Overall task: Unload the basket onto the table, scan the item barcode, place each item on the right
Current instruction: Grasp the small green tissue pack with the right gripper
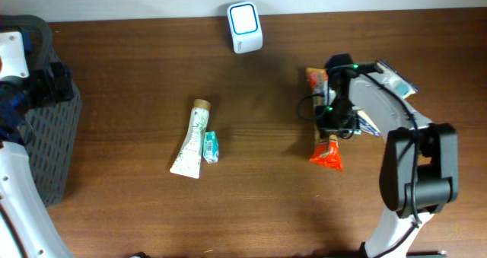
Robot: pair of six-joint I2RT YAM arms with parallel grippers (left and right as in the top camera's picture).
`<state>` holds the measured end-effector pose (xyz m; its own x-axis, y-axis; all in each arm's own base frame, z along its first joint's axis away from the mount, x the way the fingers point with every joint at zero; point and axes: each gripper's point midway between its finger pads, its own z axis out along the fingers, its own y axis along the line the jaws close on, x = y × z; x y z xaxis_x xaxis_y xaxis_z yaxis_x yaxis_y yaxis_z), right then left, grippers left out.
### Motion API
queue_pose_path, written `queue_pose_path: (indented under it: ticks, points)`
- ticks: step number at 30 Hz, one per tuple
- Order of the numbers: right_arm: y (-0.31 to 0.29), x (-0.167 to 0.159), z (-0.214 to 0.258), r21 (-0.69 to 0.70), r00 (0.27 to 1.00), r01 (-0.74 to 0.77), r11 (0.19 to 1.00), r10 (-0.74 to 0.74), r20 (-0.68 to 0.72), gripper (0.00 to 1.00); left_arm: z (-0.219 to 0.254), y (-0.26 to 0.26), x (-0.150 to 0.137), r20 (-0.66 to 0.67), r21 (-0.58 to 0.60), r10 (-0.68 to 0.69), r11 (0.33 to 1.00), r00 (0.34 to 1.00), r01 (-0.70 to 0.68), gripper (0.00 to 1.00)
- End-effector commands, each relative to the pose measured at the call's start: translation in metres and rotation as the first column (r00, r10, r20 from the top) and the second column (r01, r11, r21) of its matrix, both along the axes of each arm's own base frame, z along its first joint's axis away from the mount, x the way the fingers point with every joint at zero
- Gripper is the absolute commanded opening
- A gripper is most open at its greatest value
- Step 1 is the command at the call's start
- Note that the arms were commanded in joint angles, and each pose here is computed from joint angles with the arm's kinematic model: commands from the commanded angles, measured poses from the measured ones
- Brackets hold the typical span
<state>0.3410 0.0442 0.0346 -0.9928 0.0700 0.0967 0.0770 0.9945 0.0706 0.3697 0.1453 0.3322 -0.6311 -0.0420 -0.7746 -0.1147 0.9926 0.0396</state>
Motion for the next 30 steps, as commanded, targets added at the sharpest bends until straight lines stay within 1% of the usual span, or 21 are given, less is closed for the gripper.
queue_pose_path:
  ticks: [1,2,3,5,7,8,10,12,13,15,18,21,23,25,28,30]
  points:
    - [-0.007,0.005,0.013,-0.002,0.999,0.024,1.0,-0.024,0.04,0.45,0.006,-0.001,-0.001,0.011,0.015,-0.013,1.0,1.0,0.012,0.99]
    - [-0.007,0.005,0.013,-0.003,0.999,0.024,1.0,-0.024,0.039,0.53,0.006,-0.001,-0.001,0.011,0.015,-0.013,1.0,1.0,0.013,0.99]
    - [-0.007,0.005,0.015,-0.003,0.999,0.025,1.0,-0.025,0.038,0.58,0.006,-0.001,-0.001,0.01,0.015,-0.013,1.0,1.0,0.012,0.99]
    - [-0.007,0.011,0.032,-0.002,0.999,0.016,1.0,-0.016,0.047,0.62,0.005,-0.001,-0.001,0.008,0.014,-0.013,1.0,1.0,0.013,0.99]
    - [-0.005,0.023,0.061,0.006,0.996,0.016,1.0,-0.017,0.082,0.62,0.005,-0.001,-0.001,0.008,0.014,-0.013,1.0,1.0,0.013,0.99]
    - [0.003,0.031,0.078,0.043,0.994,-0.009,0.999,0.004,0.111,0.61,0.005,-0.001,-0.001,0.008,0.014,-0.013,1.0,1.0,0.012,0.99]
    - [0.046,0.044,0.114,0.202,0.981,-0.088,0.975,0.05,0.189,0.61,0.005,-0.001,-0.001,0.008,0.014,-0.013,1.0,1.0,0.012,0.99]
    - [0.096,0.046,0.127,0.335,0.966,-0.18,0.925,0.101,0.238,0.61,0.005,-0.001,-0.001,0.008,0.014,-0.013,1.0,1.0,0.012,0.99]
    - [0.113,0.045,0.125,0.36,0.966,-0.186,0.914,0.103,0.237,0.61,0.005,-0.001,-0.001,0.008,0.014,-0.013,1.0,1.0,0.012,0.99]
    - [0.153,0.039,0.115,0.38,0.965,-0.193,0.905,0.105,0.241,0.55,0.005,-0.001,-0.001,0.008,0.014,-0.013,1.0,1.0,0.012,0.99]
    - [0.21,0.03,0.096,0.398,0.946,-0.265,0.879,0.156,0.284,0.52,0.005,-0.001,-0.001,0.008,0.014,-0.013,1.0,1.0,0.013,0.99]
    - [0.263,0.021,0.062,0.432,0.953,-0.242,0.869,0.128,0.276,0.52,0.005,-0.001,-0.001,0.008,0.014,-0.013,1.0,1.0,0.013,0.99]
    - [0.28,0.012,0.039,0.431,0.963,-0.219,0.876,0.124,0.238,0.5,0.005,-0.001,-0.001,0.008,0.014,-0.013,1.0,1.0,0.012,0.99]
    - [0.29,0.005,0.022,0.423,0.965,-0.231,0.876,0.151,0.213,0.46,0.005,-0.001,-0.001,0.008,0.014,-0.013,1.0,1.0,0.013,0.99]
    - [0.3,-0.009,0.0,0.408,0.966,-0.246,0.879,0.19,0.173,0.45,0.005,-0.001,-0.001,0.008,0.014,-0.013,1.0,1.0,0.013,0.99]
    - [0.306,-0.015,-0.004,0.406,0.964,-0.259,0.877,0.207,0.169,0.45,0.005,-0.001,-0.001,0.008,0.014,-0.013,1.0,1.0,0.012,0.99]
